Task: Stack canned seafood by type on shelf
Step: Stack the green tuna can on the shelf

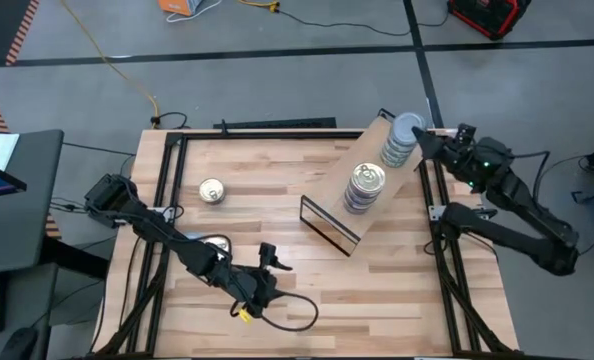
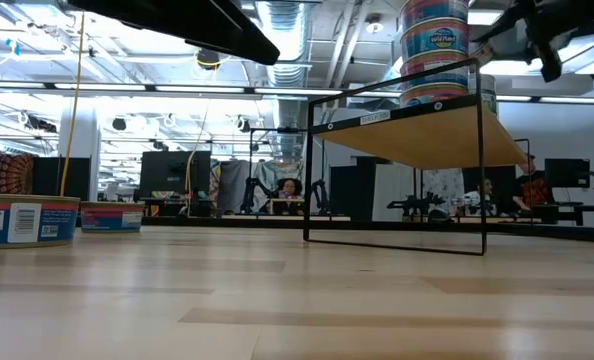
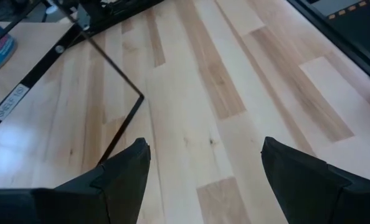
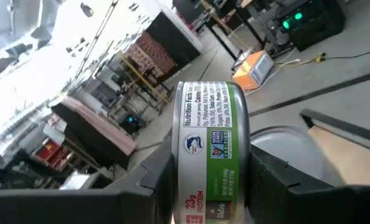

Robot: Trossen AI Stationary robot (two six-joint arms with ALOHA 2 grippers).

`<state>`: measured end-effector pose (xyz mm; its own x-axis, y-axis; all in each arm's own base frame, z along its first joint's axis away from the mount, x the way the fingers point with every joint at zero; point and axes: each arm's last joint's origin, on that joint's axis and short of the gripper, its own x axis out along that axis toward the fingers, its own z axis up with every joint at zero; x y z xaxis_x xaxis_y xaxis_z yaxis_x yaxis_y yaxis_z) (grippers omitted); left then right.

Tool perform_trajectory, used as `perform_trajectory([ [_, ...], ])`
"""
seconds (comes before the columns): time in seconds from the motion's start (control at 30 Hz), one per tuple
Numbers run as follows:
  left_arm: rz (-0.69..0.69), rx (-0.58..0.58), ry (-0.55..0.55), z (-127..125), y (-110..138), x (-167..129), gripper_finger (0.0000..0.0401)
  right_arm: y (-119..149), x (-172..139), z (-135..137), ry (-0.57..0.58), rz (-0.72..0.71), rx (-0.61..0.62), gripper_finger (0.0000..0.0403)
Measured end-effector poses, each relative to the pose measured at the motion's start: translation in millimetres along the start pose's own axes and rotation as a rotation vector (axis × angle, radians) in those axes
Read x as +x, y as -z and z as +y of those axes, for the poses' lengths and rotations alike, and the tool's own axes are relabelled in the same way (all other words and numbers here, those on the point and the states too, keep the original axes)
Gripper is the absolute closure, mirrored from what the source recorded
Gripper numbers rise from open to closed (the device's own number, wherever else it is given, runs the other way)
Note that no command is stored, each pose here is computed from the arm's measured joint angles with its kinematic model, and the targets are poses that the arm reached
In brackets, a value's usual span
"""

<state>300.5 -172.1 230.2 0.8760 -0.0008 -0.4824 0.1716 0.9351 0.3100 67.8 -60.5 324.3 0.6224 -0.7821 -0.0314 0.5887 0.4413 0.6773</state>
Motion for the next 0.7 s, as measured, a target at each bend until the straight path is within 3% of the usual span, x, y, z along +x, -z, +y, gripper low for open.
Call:
perform_trajectory([
  [0.33, 0.007, 0.003, 0.006, -1.1, 0.8, -0.4, 0.0108, 0.8, 4.4, -8.9, 0.005, 0.018, 0.038, 0.0219],
  [0.7, 0.006, -0.005, 0.005, -1.1, 0.6, -0.4, 0.0108, 0.9, 4.4, -10.0, 0.011, 0.023, -0.029, 0.0143],
])
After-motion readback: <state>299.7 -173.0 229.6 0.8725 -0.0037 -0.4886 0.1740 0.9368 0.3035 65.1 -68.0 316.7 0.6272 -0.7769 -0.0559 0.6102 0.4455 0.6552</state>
